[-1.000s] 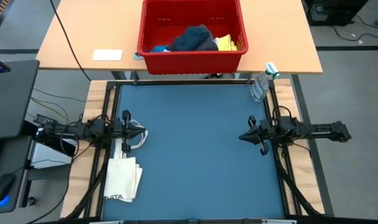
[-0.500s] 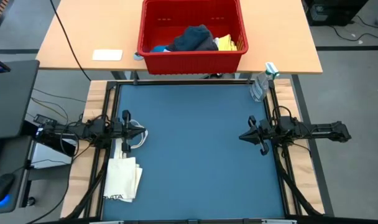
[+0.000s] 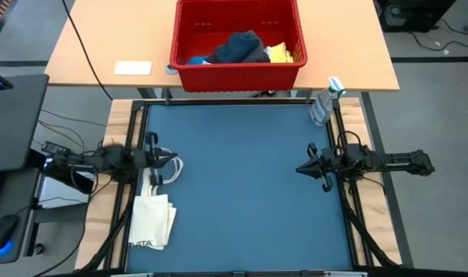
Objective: Fold Laundry from Bin
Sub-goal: Remove the dark blue shorts from the bin
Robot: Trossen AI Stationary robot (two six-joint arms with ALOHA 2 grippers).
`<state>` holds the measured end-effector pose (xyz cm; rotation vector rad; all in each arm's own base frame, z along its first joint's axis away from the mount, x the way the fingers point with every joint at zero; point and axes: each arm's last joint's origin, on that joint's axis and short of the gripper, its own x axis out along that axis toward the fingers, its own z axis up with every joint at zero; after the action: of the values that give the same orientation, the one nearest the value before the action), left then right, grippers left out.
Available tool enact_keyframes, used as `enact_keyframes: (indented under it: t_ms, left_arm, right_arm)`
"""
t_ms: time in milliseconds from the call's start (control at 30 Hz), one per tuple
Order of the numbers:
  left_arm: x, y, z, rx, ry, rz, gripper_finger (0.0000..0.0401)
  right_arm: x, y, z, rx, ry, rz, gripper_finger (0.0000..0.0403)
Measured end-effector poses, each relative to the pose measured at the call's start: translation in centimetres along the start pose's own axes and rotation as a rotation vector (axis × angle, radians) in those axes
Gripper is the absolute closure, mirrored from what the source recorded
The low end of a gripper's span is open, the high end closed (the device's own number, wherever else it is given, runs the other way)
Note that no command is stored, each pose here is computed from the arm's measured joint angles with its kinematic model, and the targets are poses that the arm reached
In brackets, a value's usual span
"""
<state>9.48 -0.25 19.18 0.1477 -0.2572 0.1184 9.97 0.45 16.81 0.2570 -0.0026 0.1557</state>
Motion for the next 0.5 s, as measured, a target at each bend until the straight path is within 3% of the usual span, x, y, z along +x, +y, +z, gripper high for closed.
enact_keyframes:
  t_ms: [67, 133, 200, 367, 500]
  left_arm:
    - [0.0, 0.3, 1.0, -0.26, -0.094, 0.057, 0.0394]
    - [0.1, 0.8, 1.0, -0.409, -0.103, 0.202, 0.0394]
    - [0.2, 1.1, 0.6, -0.501, -0.09, 0.313, 0.0394]
    - [1.5, 1.6, 0.8, -0.552, -0.028, 0.456, 0.0394]
    - [4.7, 2.7, 3.5, -0.496, 0.023, 0.55, 0.0394]
  right_arm:
    - [-0.1, -0.2, 1.0, -0.033, -0.127, -0.121, 0.038]
    - [-0.4, -0.3, 2.6, -0.01, -0.326, -0.254, 0.038]
    - [-1.2, -0.2, 4.2, 0.106, -0.557, -0.34, 0.038]
    - [-4.1, 0.1, 7.1, 0.382, -1.088, -0.466, 0.038]
    - [-6.0, 0.4, 8.1, 0.517, -1.331, -0.423, 0.038]
